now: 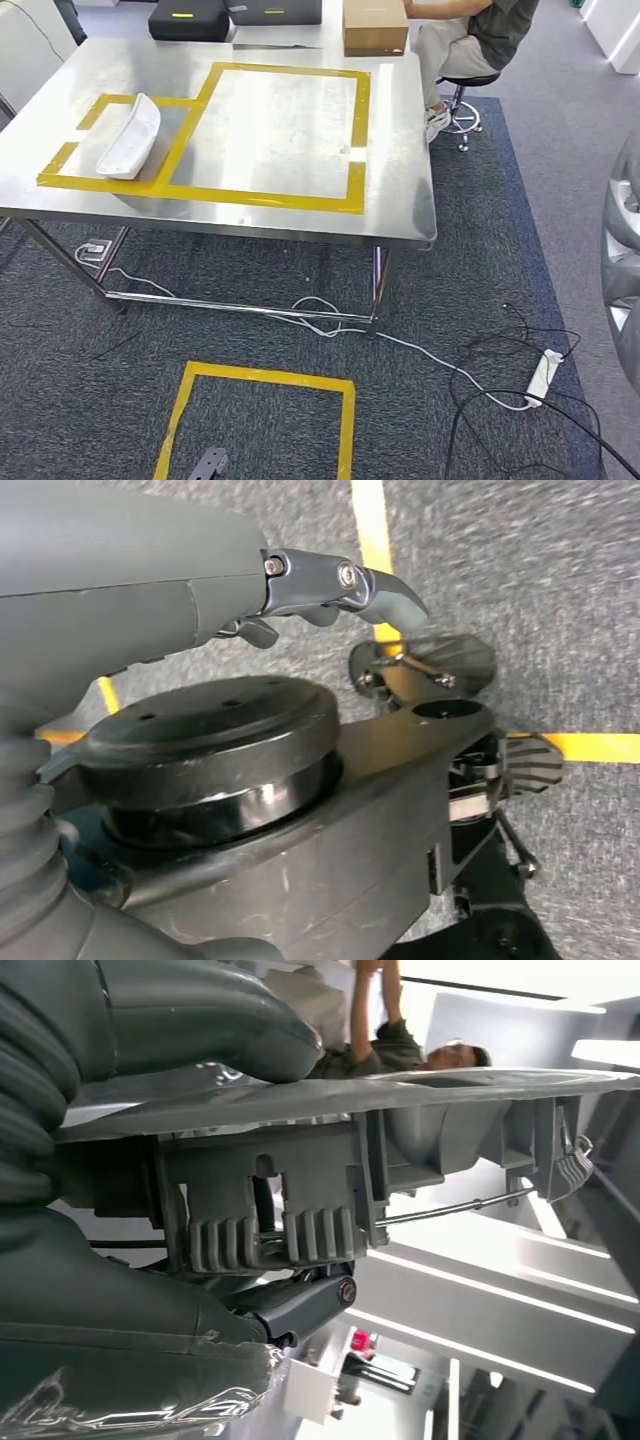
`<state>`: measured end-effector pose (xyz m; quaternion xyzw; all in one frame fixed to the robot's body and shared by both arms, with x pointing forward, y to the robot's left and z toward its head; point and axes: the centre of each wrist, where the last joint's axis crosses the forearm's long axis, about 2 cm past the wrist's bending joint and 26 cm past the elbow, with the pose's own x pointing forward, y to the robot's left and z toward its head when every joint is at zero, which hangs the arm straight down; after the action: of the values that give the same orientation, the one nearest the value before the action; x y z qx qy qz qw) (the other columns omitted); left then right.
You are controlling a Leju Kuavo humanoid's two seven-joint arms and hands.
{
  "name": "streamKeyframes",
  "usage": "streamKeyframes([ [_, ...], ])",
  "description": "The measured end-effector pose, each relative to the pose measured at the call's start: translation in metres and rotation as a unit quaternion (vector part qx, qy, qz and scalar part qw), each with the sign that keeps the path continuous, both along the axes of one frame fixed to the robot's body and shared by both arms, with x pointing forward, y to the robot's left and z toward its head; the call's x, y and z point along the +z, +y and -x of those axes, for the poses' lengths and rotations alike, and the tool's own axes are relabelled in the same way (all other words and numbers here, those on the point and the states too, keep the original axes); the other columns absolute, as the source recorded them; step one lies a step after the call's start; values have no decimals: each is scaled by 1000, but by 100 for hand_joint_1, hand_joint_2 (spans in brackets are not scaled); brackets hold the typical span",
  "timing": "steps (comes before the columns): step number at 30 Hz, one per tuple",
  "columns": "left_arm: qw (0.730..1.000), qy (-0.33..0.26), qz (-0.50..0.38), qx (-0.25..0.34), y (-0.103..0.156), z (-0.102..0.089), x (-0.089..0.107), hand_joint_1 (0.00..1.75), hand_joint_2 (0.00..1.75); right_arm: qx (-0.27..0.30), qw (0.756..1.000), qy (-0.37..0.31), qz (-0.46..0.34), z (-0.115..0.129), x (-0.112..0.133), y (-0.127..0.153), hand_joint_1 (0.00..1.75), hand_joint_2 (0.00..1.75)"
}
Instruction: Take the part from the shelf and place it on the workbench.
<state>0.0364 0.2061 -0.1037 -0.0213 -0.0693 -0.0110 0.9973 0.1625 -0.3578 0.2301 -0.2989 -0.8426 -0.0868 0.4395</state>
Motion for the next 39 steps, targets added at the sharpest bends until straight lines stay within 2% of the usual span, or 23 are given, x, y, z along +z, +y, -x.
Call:
streamKeyframes([
  [7, 1000, -4, -1, 1, 1, -6, 0, 0, 175, 2, 1000, 1, 0, -1, 0, 1, 175, 175],
  [29, 1000, 0, 1, 2, 1, -2, 0, 0, 175, 7, 1000, 10, -1, -4, -2, 2, 175, 175],
  [39, 1000, -4, 0, 3, 2, -7, 0, 0, 175, 6, 1000, 9, -1, -4, -1, 2, 175, 175],
])
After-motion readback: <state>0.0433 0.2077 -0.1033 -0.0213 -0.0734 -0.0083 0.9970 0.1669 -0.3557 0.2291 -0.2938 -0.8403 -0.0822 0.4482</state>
